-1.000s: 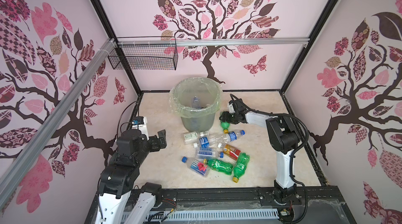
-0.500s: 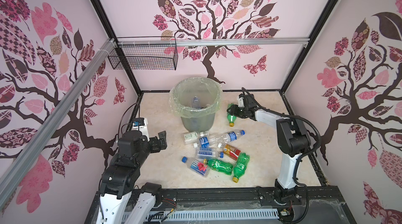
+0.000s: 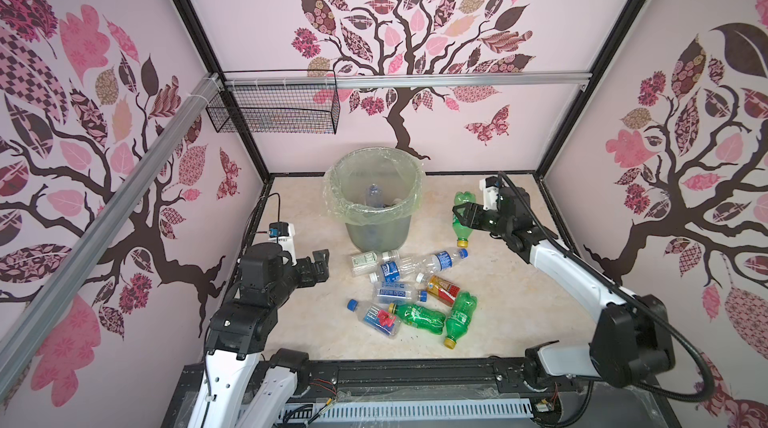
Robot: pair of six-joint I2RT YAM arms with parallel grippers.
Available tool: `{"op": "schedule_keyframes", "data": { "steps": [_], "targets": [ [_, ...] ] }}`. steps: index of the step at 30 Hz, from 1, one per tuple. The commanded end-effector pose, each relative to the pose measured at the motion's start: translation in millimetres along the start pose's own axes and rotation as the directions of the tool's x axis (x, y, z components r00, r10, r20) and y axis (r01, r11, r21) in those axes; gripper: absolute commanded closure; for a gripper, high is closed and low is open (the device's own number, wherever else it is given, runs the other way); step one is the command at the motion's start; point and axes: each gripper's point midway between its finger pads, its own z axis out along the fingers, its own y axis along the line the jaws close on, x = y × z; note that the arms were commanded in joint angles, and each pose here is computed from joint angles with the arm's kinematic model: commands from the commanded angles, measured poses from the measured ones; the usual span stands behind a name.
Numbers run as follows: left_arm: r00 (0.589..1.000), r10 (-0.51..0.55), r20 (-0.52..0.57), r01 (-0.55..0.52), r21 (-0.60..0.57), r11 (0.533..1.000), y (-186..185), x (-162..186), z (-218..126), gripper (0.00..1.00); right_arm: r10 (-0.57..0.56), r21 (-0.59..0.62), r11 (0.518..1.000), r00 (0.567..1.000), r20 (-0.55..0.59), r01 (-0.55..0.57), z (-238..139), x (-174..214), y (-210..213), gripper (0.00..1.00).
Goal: Throw the plastic bottles in the bin
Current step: 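Carry the green soda bottle over the bin with the right gripper and release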
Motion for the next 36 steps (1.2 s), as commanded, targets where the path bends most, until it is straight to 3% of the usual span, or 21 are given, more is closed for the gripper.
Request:
{"op": "schedule_keyframes", "data": {
  "steps": [1, 9, 16, 21, 23, 24, 27, 29, 36],
  "targets": [
    [1.000, -0.020, 0.004, 0.020, 0.034, 0.999, -5, 0, 9, 0.02, -0.043, -0.056, 0.997, 0.995, 0.094, 0.048, -33, -12, 21, 0.39],
    [0.999, -0.045, -0.007, 0.045, 0.048, 0.998, -7, 2, 15, 0.02, -0.069, -0.112, 0.990, 0.985, 0.157, 0.087, -68, -8, 36, 0.37],
    [0.998, -0.056, -0.029, 0.058, 0.080, 0.995, -13, 5, 13, 0.03, -0.183, -0.251, 0.939, 0.960, 0.212, 0.235, -78, -54, 104, 0.40],
    [0.998, -0.058, -0.021, 0.059, 0.093, 0.994, -16, 1, 5, 0.03, -0.287, -0.329, 0.875, 0.927, 0.242, 0.357, -45, -94, 177, 0.40],
    [0.998, -0.057, -0.022, 0.059, 0.106, 0.993, -19, 0, 4, 0.03, -0.287, -0.331, 0.875, 0.929, 0.234, 0.354, -16, -112, 197, 0.41],
    [0.998, -0.052, -0.027, 0.055, 0.125, 0.991, -22, 0, 3, 0.02, -0.291, -0.320, 0.880, 0.930, 0.223, 0.352, 1, -120, 205, 0.40],
    [0.998, -0.054, -0.042, 0.060, 0.144, 0.988, -27, -2, 1, 0.02, -0.293, -0.354, 0.873, 0.942, 0.165, 0.334, 43, -128, 224, 0.21],
    [0.997, -0.055, -0.047, 0.061, 0.144, 0.988, -28, -3, -4, 0.02, -0.291, -0.371, 0.870, 0.946, 0.145, 0.325, 56, -126, 226, 0.16],
    [0.994, -0.068, -0.081, 0.084, 0.216, 0.973, -40, 6, -13, 0.02, -0.323, -0.362, 0.853, 0.925, 0.199, 0.376, 24, -118, 222, 0.10]
  ]
}}
